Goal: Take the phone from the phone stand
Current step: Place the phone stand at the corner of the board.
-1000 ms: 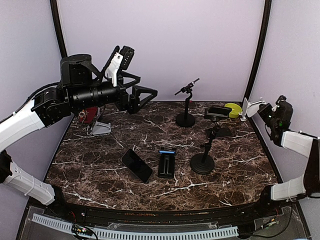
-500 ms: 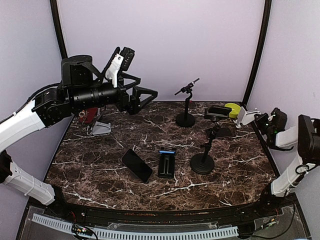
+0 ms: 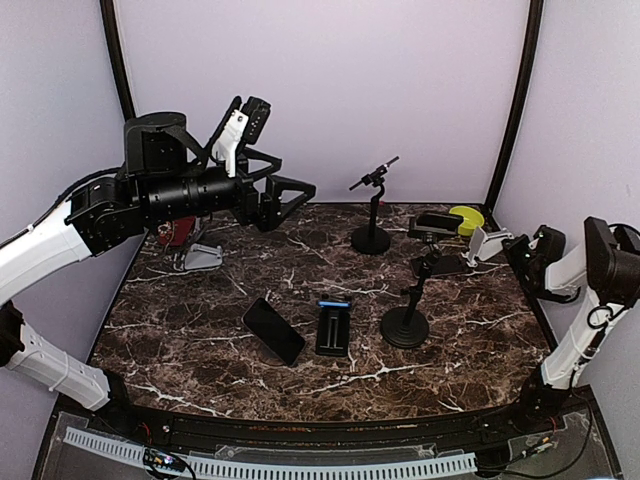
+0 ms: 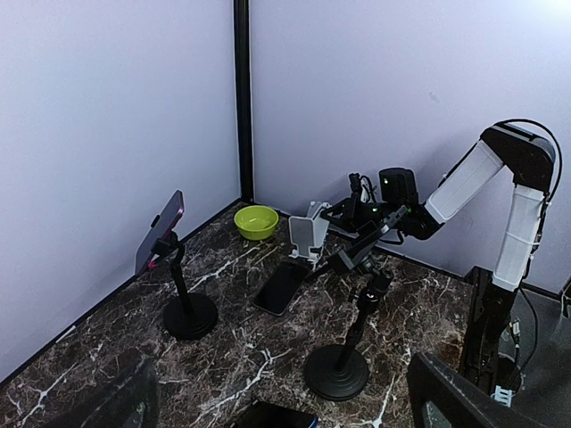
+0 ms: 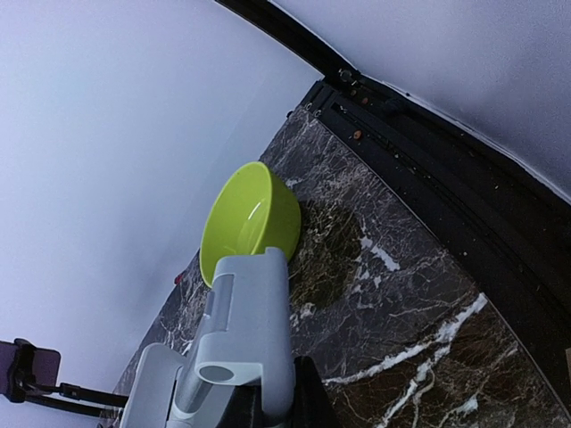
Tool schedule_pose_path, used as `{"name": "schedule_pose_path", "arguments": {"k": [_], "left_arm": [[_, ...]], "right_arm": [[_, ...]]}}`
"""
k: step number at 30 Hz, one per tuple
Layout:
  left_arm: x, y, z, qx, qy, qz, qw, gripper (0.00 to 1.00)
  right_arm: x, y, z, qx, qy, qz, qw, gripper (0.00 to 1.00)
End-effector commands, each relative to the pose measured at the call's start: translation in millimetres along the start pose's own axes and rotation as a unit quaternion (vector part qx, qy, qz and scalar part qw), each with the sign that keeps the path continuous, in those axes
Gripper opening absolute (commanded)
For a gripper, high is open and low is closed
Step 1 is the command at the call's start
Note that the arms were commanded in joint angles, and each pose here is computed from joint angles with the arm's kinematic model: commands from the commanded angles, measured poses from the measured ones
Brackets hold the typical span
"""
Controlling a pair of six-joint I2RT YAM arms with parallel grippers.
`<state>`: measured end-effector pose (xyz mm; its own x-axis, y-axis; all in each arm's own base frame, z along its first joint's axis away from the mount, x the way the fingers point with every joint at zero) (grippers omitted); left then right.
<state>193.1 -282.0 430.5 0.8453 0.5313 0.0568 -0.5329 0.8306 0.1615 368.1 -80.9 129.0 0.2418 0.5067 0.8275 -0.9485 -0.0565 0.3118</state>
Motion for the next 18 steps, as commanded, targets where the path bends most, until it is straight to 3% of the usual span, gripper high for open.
{"name": "schedule_pose_path", "arguments": {"k": [1,18], "left_arm": [[0.4,12.0,7.1,-0.018,0.002,0.002,1.0,0.99],[1.1,9.4,3.1,-0.011,-0.003,0.007,1.0,0.99]], "right_arm": [[10.7,-5.9,14.9,-0.027,0.023,0.039,0.999,0.03],[-1.9,-11.9,-3.3,0.013,0.014,0.034,0.999,0.0]]}}
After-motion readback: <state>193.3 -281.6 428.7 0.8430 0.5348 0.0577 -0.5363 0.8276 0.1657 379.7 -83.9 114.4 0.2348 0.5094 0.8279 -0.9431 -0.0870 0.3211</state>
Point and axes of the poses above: each gripper's point midway between its finger pads, its own y axis back along the fingers, its own x axis along the line the jaws close on, z = x × y, the point moved 8 cm from there along y, back along the fingers, and after that the axes turned 5 degrees about -y, right-handed, at the moved point
